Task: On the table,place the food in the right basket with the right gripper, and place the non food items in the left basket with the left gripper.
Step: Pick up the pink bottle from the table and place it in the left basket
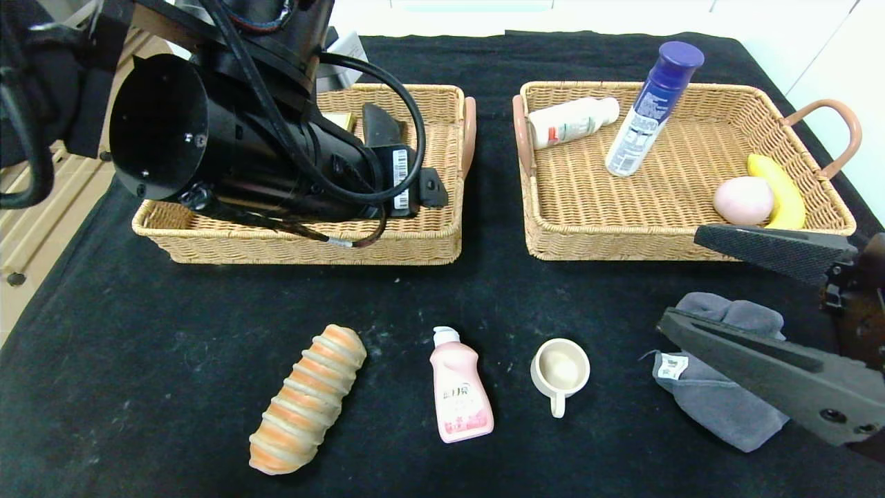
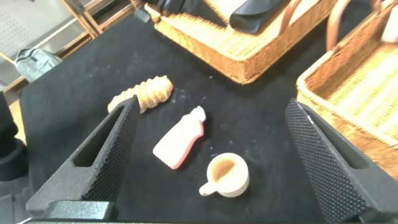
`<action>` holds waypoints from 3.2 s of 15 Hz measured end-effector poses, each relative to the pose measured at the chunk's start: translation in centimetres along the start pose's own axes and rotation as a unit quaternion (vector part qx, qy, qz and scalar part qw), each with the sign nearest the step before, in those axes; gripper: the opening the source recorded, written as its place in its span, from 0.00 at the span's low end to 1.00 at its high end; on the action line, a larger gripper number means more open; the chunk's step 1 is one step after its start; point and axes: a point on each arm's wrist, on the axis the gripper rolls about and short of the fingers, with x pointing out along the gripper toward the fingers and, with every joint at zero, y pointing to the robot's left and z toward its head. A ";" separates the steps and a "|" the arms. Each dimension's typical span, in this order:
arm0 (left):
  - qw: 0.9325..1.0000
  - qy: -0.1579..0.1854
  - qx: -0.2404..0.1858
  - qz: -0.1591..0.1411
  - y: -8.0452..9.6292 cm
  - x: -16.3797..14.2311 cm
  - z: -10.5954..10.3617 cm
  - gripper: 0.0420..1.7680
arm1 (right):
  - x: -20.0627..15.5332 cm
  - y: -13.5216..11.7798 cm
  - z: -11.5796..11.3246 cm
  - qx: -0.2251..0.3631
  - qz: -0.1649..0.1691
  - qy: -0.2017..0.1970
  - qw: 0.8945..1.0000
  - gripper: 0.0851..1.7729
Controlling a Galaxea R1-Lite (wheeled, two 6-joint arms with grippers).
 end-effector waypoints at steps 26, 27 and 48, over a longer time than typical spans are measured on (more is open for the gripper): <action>0.972 0.225 0.008 0.059 -6.1 3.6 -10.9 0.97 | -2.4 1.1 1.0 -0.024 0.015 -0.024 0.999 0.96; 0.972 0.227 0.009 0.061 -6.1 3.8 -11.0 0.97 | -2.5 1.2 1.0 -0.024 0.016 -0.022 0.999 0.96; 0.964 0.254 0.019 0.073 -6.0 5.3 -12.5 0.46 | -2.5 1.2 0.9 -0.022 0.019 -0.014 0.999 0.96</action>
